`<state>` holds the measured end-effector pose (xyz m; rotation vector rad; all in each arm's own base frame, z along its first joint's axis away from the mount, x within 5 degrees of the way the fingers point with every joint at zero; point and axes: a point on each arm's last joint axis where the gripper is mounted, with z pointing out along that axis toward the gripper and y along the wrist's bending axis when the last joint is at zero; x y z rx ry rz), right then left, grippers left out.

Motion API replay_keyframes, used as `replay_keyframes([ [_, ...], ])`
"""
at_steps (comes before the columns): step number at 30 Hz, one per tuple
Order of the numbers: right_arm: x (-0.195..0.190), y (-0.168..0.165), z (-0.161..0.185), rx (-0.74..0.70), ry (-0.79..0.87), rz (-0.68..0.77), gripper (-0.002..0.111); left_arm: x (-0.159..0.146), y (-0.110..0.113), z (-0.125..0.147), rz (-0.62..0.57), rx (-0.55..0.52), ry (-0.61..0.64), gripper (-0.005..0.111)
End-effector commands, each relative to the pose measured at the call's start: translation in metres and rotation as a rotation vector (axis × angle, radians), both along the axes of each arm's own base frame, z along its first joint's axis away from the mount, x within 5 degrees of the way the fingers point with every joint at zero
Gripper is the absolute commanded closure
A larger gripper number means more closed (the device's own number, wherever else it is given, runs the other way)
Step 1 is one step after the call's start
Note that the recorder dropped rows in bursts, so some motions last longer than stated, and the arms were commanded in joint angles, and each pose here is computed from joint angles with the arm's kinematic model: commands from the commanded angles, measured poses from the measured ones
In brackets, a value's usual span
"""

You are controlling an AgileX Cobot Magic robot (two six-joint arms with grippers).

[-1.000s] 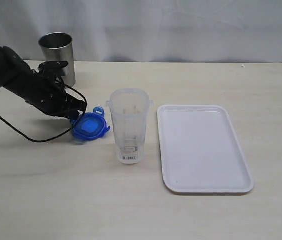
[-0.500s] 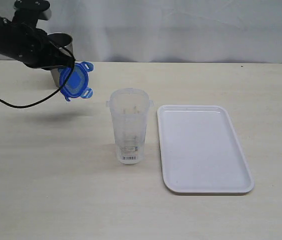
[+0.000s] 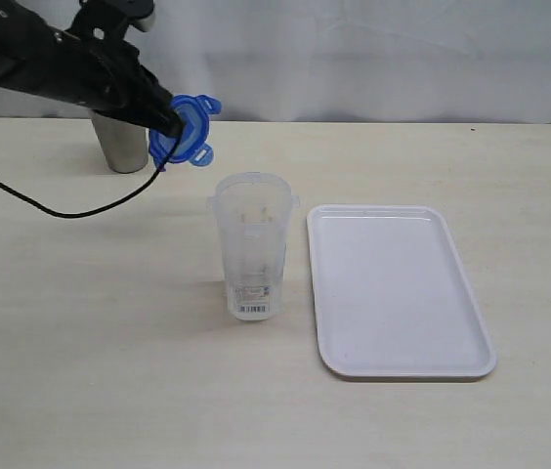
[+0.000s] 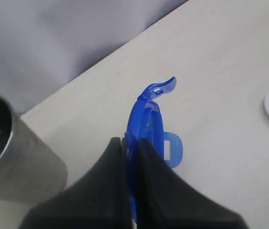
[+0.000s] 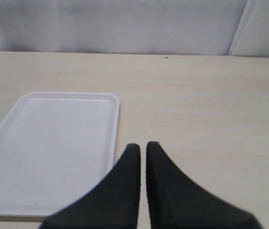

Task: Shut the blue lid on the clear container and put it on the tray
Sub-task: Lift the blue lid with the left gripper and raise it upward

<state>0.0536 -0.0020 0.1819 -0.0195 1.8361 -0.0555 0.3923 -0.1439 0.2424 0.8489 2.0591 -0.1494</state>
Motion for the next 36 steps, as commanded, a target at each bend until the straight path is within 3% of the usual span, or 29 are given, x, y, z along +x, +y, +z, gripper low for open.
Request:
replay_keyframes([
  [1, 0.0, 0.0, 0.0, -0.001, -0.007, -0.005, 0.104, -0.004, -0.019, 0.008, -0.066, 0.076, -0.133, 0.107],
  [10, 0.0, 0.0, 0.0, -0.001, -0.007, -0.005, 0.104, -0.012, -0.045, 0.014, -0.249, 0.318, -0.347, 0.107],
  [18, 0.0, 0.0, 0.0, -0.001, -0.007, -0.005, 0.104, -0.017, -0.052, 0.026, -0.272, 0.346, -0.429, 0.107],
  [26, 0.0, 0.0, 0.0, -0.001, -0.007, -0.005, 0.104, -0.028, -0.046, 0.057, -0.257, 0.324, -0.492, 0.107],
  [31, 0.0, 0.0, 0.0, -0.001, -0.007, -0.005, 0.104, -0.031, -0.045, 0.05, -0.318, 0.399, -0.484, 0.107],
  [36, 0.0, 0.0, 0.0, -0.001, -0.007, -0.005, 0.104, -0.03, -0.042, 0.046, -0.277, 0.408, -0.556, 0.107],
])
